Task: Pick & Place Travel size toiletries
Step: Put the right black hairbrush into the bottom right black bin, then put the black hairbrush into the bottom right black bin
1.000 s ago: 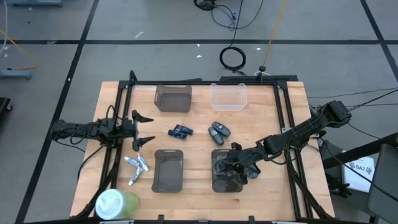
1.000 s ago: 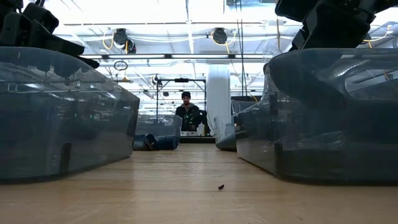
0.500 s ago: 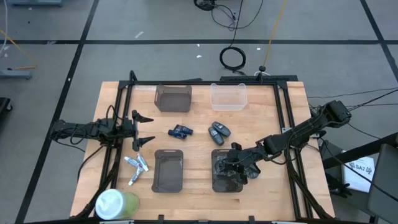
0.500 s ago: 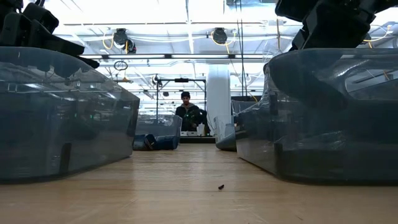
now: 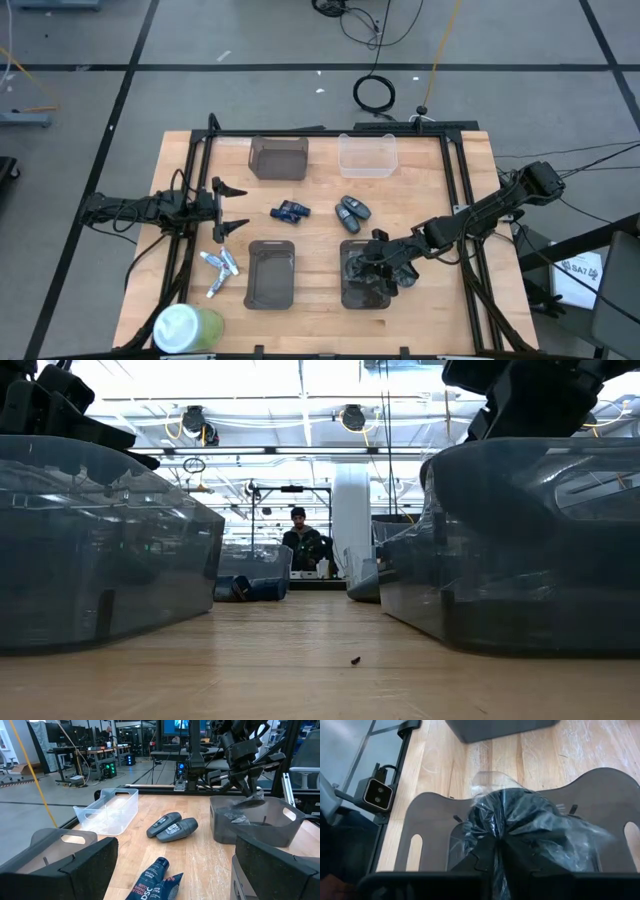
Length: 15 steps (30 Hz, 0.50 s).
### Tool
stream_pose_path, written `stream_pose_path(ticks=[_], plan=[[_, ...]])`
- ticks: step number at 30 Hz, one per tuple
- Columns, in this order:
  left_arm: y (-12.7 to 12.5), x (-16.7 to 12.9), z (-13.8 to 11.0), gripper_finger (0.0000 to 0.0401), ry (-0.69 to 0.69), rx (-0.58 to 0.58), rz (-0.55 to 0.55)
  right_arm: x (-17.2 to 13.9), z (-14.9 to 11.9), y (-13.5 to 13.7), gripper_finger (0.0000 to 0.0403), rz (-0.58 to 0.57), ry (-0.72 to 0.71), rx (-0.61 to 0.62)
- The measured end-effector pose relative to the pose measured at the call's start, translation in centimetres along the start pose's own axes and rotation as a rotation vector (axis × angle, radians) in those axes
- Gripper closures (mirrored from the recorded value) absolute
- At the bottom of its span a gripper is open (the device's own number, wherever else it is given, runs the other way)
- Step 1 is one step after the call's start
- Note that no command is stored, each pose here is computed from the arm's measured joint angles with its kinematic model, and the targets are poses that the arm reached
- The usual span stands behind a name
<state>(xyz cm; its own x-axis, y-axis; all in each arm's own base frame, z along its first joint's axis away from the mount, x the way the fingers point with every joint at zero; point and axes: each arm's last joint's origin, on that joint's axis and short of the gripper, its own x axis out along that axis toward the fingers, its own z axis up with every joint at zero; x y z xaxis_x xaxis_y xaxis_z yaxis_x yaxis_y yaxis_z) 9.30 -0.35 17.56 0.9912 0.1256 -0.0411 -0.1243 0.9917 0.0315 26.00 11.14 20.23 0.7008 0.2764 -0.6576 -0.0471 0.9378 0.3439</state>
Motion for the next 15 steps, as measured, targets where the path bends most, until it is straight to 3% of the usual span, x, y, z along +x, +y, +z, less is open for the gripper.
stream_pose_path(ticks=[9,15], plan=[[0.00,0.00,0.00,0.0006,0.000,0.000,0.000,0.00,0.01,0.02,0.0304,0.001,-0.001,0.017],[0.00,0.00,0.00,0.0006,0.000,0.000,0.000,0.00,0.03,0.03,0.0279,0.005,-0.003,0.018]])
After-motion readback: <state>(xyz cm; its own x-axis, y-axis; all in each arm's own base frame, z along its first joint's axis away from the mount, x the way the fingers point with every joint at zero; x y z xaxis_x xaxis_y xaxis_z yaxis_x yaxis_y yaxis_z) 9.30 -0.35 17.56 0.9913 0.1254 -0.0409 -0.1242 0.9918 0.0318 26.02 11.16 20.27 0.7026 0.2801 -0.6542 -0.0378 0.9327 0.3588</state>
